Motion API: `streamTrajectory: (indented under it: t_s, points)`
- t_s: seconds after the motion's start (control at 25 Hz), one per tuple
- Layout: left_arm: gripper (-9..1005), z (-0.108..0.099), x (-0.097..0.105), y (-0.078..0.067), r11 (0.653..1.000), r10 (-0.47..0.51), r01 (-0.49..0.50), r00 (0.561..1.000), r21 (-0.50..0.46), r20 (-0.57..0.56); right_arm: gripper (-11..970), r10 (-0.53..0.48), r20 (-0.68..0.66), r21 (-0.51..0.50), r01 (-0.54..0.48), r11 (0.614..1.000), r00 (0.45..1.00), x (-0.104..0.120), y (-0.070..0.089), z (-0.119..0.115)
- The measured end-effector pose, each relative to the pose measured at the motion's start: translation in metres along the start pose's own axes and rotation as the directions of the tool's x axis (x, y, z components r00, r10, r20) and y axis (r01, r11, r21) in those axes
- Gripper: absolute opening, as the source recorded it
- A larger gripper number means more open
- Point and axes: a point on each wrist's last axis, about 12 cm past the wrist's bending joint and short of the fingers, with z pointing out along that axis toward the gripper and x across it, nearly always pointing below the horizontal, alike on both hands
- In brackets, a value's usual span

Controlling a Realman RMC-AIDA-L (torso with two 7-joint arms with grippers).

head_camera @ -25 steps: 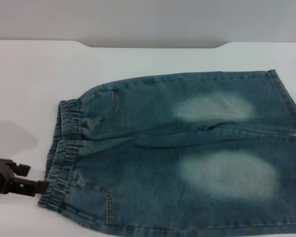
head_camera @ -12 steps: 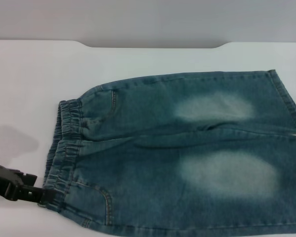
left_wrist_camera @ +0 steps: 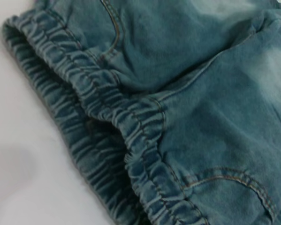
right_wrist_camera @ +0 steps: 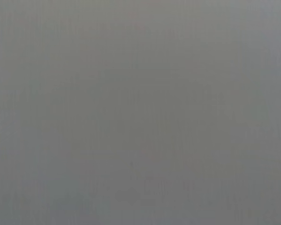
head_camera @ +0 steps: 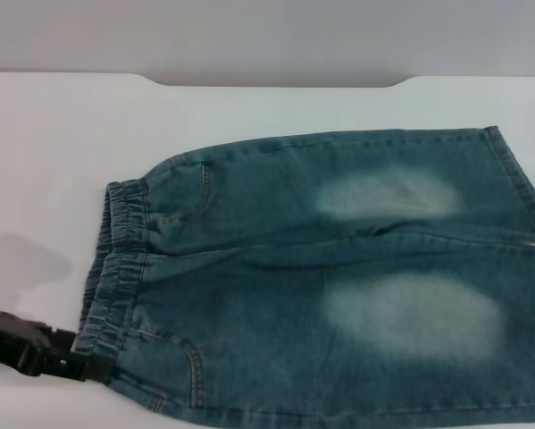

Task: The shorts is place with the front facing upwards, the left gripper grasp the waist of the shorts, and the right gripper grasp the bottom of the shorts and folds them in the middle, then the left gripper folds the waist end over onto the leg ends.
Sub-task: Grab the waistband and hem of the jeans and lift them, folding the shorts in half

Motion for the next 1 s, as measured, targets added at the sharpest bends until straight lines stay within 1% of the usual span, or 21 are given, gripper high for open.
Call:
streamTrajectory:
  t_s: [0.08, 0.48, 1.0]
  points:
    - [725, 0.0047, 0.0027, 0.0001, 1.000, -0.006, 0.006, 1.000, 0.016, -0.010, 505, 0.000, 0.000, 0.000, 0.000, 1.000, 1.000, 0.0000, -0.0002, -0.0002]
    - [715, 0.0086, 0.0044, 0.0005, 1.000, -0.009, 0.010, 1.000, 0.022, -0.018, 505, -0.001, 0.003, 0.000, 0.001, 1.000, 1.000, -0.0003, -0.0003, -0.0004]
    - [702, 0.0123, 0.0015, -0.0001, 0.999, -0.007, 0.007, 1.000, 0.033, -0.017, 505, -0.002, 0.001, 0.000, 0.002, 1.000, 1.000, -0.0003, -0.0005, 0.0000]
